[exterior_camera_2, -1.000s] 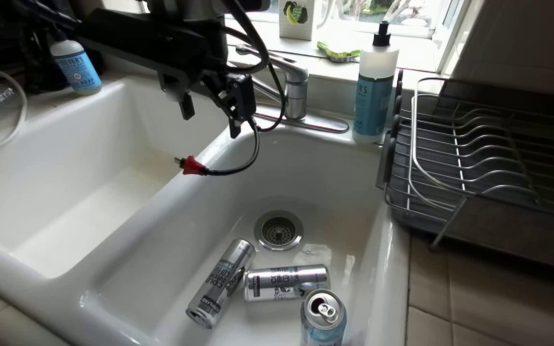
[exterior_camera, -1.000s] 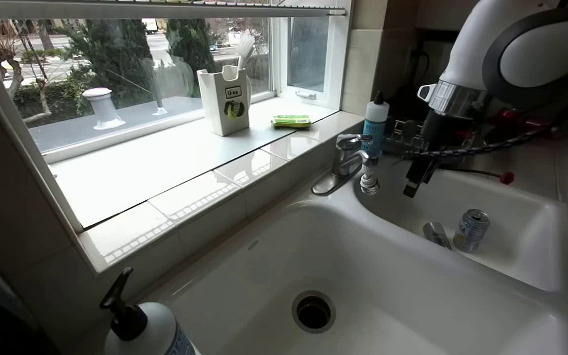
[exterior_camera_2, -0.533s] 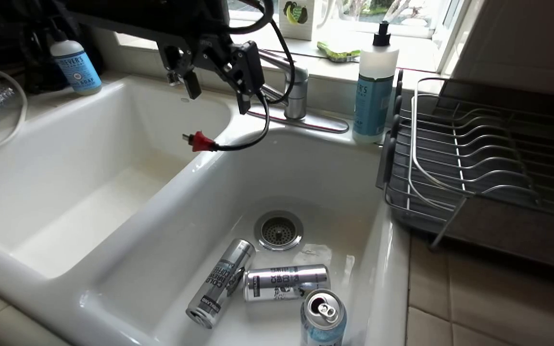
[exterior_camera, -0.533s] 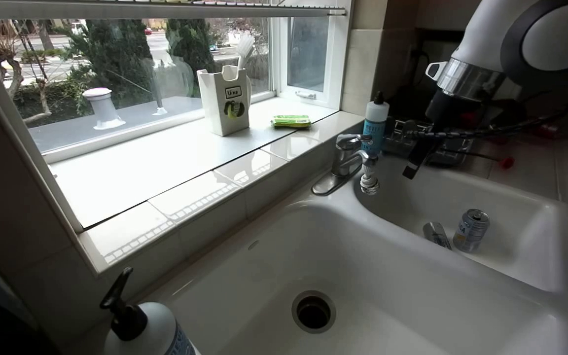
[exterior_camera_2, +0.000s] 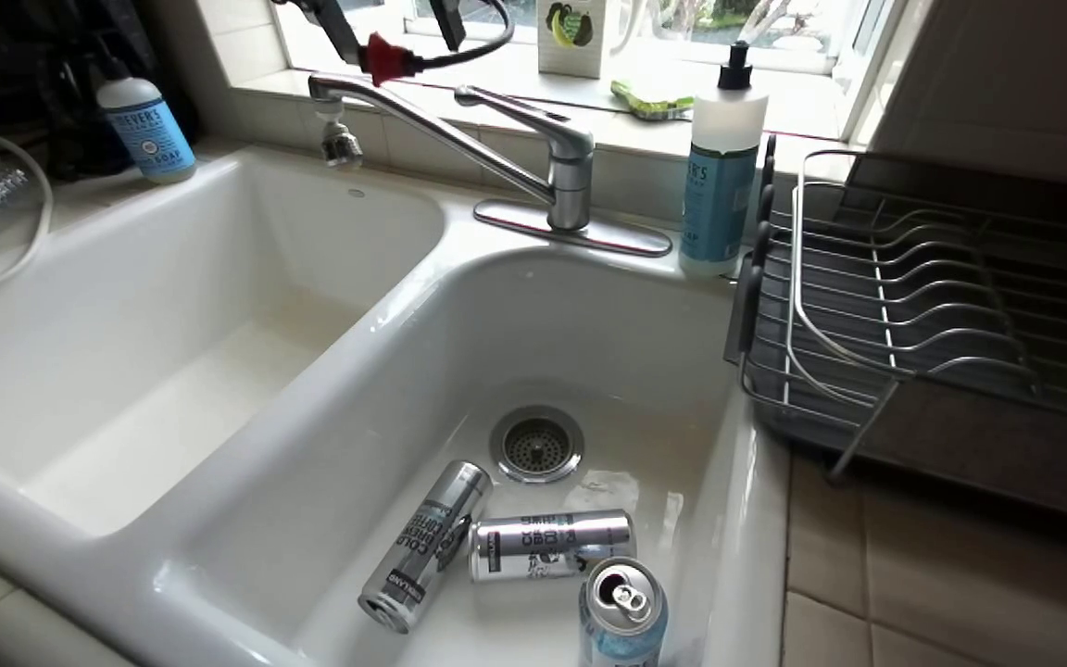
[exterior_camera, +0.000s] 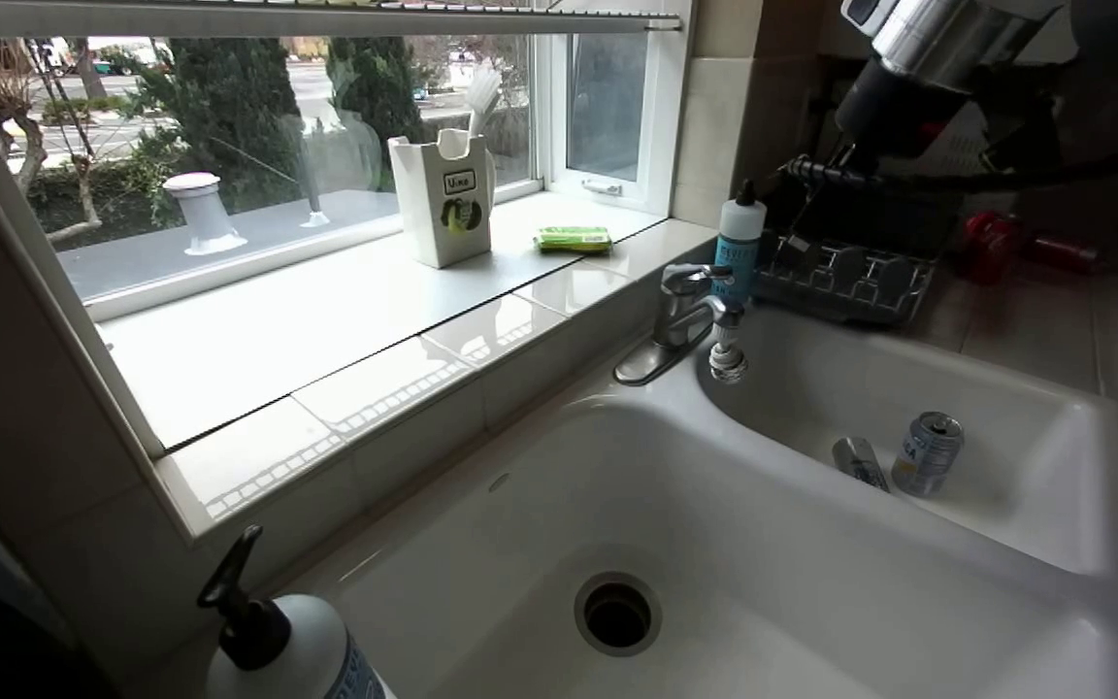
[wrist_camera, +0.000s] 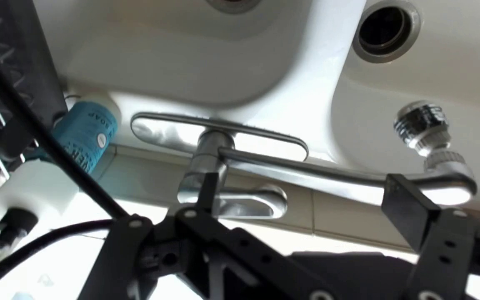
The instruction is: Shift the yellow bottle to the sink
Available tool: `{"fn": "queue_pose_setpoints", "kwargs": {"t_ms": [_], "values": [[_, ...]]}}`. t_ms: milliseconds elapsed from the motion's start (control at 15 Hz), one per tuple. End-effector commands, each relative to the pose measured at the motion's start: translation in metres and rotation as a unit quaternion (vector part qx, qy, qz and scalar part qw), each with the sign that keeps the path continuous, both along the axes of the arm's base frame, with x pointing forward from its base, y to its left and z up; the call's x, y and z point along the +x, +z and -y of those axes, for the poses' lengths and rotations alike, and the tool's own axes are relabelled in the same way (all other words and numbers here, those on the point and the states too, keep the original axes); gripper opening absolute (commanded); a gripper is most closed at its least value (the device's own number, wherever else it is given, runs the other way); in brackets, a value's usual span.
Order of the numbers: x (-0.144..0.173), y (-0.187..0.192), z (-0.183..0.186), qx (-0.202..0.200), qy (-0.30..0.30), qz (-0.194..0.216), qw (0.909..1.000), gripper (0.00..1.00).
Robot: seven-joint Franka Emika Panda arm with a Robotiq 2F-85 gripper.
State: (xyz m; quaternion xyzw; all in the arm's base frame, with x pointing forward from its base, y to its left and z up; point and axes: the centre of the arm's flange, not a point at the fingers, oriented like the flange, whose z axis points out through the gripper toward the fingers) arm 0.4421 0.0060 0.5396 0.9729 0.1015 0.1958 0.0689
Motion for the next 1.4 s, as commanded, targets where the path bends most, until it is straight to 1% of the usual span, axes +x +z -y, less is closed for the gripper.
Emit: {"fn": "queue_pose_setpoints", "kwargs": {"t_ms": [0,200,400,600,867,933,1133,1333], "values": [[0.016,0.041,-0.038,-0.050,0.031,0.030,0.9978,1.00],[0.043,0.070,-0.072,-0.080,0.054,0.065,0.9932,1.00],[0.074,0.092,-0.101,-0.097,0.082,0.093,0.9876,1.00],[0.109,0.110,-0.130,-0.109,0.114,0.105,0.9818,1.00],[0.147,0.126,-0.164,-0.113,0.145,0.123,0.9753,1.00],[0.113,0.113,-0.144,-0.103,0.135,0.123,0.9778,1.00],[0.133,0.116,-0.156,-0.101,0.144,0.130,0.9758,1.00],[0.137,0.117,-0.156,-0.100,0.143,0.132,0.9757,1.00]]}}
